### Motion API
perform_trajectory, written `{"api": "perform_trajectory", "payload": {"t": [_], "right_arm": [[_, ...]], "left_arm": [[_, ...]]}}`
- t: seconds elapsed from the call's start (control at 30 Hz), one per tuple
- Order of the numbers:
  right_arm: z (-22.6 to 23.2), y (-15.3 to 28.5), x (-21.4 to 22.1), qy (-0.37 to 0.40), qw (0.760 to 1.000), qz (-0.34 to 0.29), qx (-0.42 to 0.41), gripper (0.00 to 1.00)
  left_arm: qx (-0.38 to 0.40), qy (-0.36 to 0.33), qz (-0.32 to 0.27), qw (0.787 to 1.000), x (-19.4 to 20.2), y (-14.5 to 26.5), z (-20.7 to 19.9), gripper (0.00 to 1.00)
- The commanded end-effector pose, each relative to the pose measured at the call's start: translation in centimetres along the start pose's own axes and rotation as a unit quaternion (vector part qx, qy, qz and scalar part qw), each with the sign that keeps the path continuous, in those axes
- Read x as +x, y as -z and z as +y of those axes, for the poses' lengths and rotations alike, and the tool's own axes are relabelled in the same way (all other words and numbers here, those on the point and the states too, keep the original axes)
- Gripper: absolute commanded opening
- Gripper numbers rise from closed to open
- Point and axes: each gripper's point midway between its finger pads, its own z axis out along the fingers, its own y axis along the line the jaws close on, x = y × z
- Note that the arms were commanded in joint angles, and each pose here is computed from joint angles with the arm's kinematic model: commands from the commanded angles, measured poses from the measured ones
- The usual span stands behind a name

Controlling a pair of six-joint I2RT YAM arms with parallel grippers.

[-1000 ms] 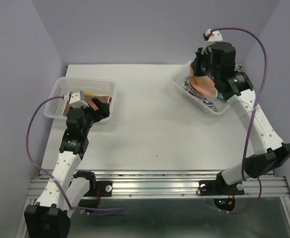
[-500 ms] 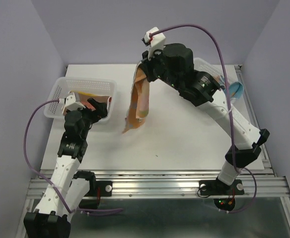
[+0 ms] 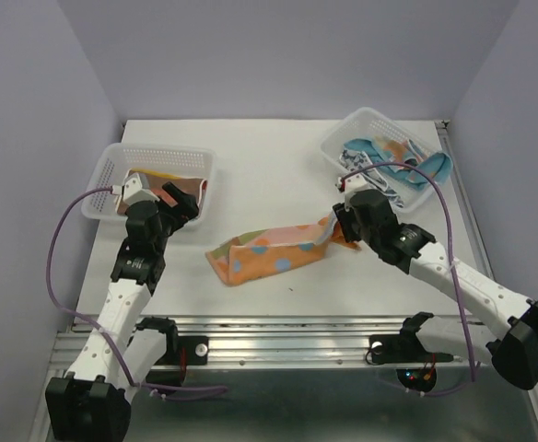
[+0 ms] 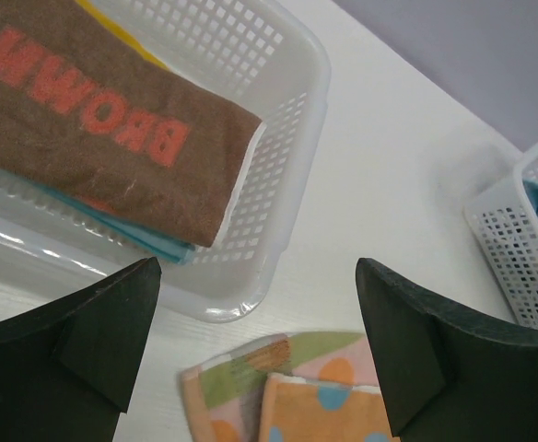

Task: Fold and stack the towels
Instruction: Move the towel to the center of the board, then flatten out the crumpled towel

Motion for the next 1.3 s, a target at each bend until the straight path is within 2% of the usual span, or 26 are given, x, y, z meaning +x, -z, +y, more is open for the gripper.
{"api": "perform_trajectory", "payload": {"t": [0.0,0.07,0.1,0.33,0.4,0.47,0.6,0.73,0.87,1.03,1.07,1.2,1.27], "right_arm": [[0.6,2.4,-4.2,-0.033,0.993,-0.105,-0.040,0.73],[1.6,2.7,-4.5,-0.055,0.991,-0.101,-0.067,0.96],[1.8,2.9,-4.7,-0.072,0.990,-0.094,-0.072,1.00],[6.5,-2.0,0.2,-0.195,0.974,0.023,-0.110,1.00],[7.3,-3.8,2.4,-0.232,0.966,0.054,-0.096,1.00],[7.1,-4.8,3.6,-0.263,0.959,0.076,-0.069,1.00],[7.0,-6.6,5.5,-0.274,0.956,0.098,-0.039,1.00],[8.5,-8.3,6.0,-0.271,0.955,0.107,-0.060,1.00],[9.6,-10.9,6.4,-0.247,0.959,0.123,-0.070,1.00],[11.2,-14.6,5.4,-0.221,0.963,0.122,-0.093,1.00],[11.4,-15.4,3.7,-0.212,0.966,0.105,-0.103,1.00],[12.1,-17.7,1.2,-0.181,0.971,0.084,-0.129,1.00],[12.0,-18.9,1.4,-0.154,0.976,0.084,-0.129,1.00]], "left_arm": [[0.016,0.007,-0.001,1.000,-0.8,-0.3,-1.4,0.99],[0.017,0.009,0.007,1.000,-0.3,-0.5,-1.3,0.99],[0.016,0.010,0.012,1.000,-0.1,-0.6,-1.2,0.99],[0.069,0.036,0.058,0.995,3.0,0.0,-2.8,0.99],[0.092,0.037,0.086,0.991,4.9,0.3,-3.9,0.99],[0.083,0.036,0.098,0.991,6.5,0.3,-4.0,0.99],[0.102,0.014,0.157,0.982,11.6,1.3,-5.9,0.99],[0.060,-0.003,0.204,0.977,16.1,1.3,-4.1,0.99],[0.039,-0.019,0.273,0.961,21.3,2.7,-1.9,0.99],[0.086,-0.017,0.298,0.950,23.5,4.3,-3.6,0.99],[0.092,-0.019,0.306,0.947,24.0,4.7,-3.7,0.99],[0.131,-0.028,0.328,0.935,26.2,6.5,-5.4,0.99],[0.137,-0.028,0.330,0.934,26.5,6.5,-6.3,0.99]]}}
